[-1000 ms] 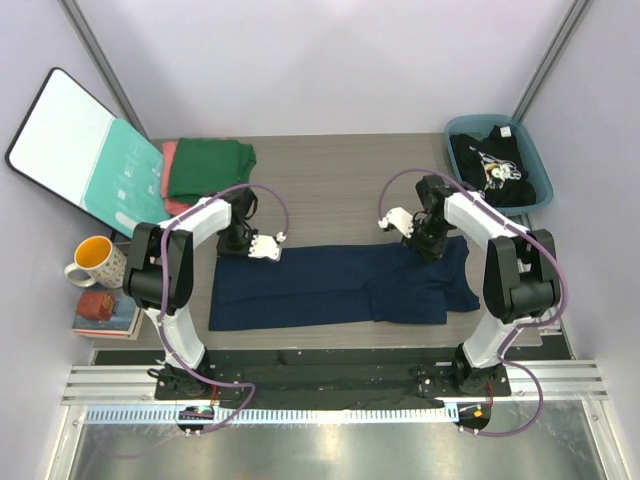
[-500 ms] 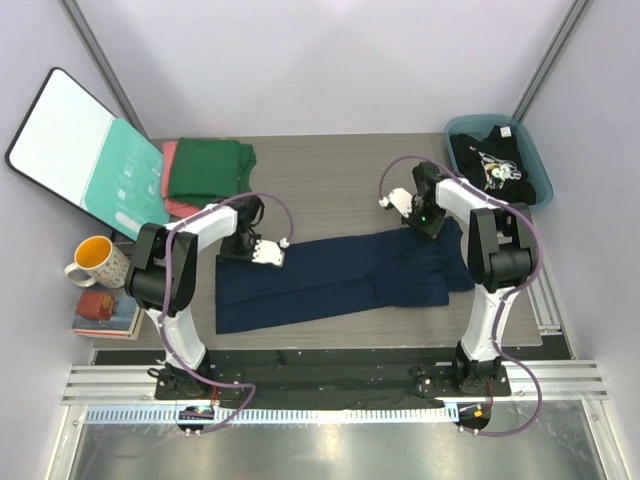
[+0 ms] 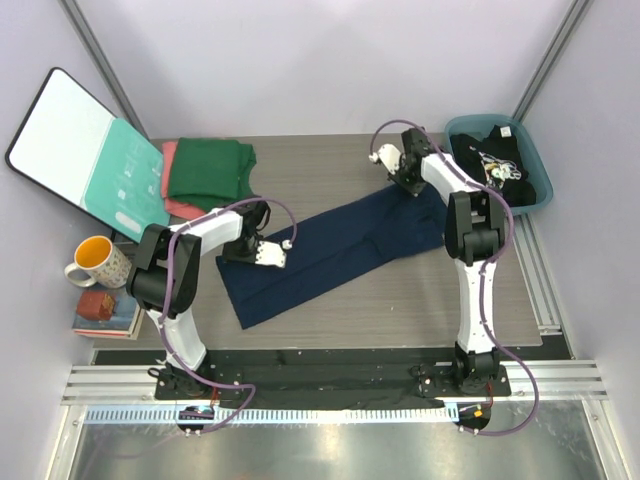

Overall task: Fold and stack the t-shirts
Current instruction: Rotate the tshirt 90 degrees

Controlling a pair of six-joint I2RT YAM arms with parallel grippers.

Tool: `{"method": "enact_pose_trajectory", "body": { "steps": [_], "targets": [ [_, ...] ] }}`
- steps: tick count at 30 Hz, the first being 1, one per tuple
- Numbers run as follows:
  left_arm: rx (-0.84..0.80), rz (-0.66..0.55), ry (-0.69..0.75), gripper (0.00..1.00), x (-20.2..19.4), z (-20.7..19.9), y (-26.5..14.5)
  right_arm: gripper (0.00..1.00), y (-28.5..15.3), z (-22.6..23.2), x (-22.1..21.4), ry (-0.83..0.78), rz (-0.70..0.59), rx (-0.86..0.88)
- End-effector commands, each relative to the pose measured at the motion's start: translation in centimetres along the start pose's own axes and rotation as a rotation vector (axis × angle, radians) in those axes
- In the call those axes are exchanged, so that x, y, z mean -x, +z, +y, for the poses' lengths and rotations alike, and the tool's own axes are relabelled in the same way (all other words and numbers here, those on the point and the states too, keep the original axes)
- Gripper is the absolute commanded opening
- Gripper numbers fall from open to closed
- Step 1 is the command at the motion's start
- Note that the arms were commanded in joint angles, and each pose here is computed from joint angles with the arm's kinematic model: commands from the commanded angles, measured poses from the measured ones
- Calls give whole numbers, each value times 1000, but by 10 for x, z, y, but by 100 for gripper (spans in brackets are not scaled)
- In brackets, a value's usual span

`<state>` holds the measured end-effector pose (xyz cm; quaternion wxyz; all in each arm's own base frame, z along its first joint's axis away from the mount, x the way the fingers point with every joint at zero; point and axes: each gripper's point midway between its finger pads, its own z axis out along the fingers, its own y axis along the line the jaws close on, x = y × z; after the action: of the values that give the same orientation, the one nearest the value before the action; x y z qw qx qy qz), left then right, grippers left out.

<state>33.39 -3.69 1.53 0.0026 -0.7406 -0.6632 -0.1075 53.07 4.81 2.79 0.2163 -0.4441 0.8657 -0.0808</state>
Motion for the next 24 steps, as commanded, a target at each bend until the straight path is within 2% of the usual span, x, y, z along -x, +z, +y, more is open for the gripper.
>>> {"method": "enact_pose_trajectory", "body": {
  "steps": [1, 2, 3, 5, 7, 12, 21, 22, 24],
  "targets": [
    [-20, -61, -65, 20, 7, -6, -11, 1, 30, -30, 43, 19, -92, -92],
    [-2, -75, -76, 23, 7, -3, -20, 1, 44, -24, 44, 5, -83, -81],
    [18, -104, -84, 43, 12, 4, -28, 1, 47, -24, 50, -9, -89, -84],
    [35, -134, -113, 45, 14, 7, -44, 1, 57, -20, 69, -58, -112, -92],
    [43, -169, -140, 41, 19, 11, -55, 1, 61, -19, 87, -88, -144, -109],
    [24, -192, -145, 39, 24, 3, -62, 1, 77, -7, 133, -167, -240, -184],
    [160, -247, -187, 29, 25, 16, -75, 1, 63, -23, 200, -100, -454, -383],
    [173, -280, -196, 28, 29, 17, -80, 3, 58, -32, 197, -71, -441, -447],
    [234, -303, -241, 27, 28, 27, -83, 12, 29, -59, 213, 2, -524, -598]
  ]
}}
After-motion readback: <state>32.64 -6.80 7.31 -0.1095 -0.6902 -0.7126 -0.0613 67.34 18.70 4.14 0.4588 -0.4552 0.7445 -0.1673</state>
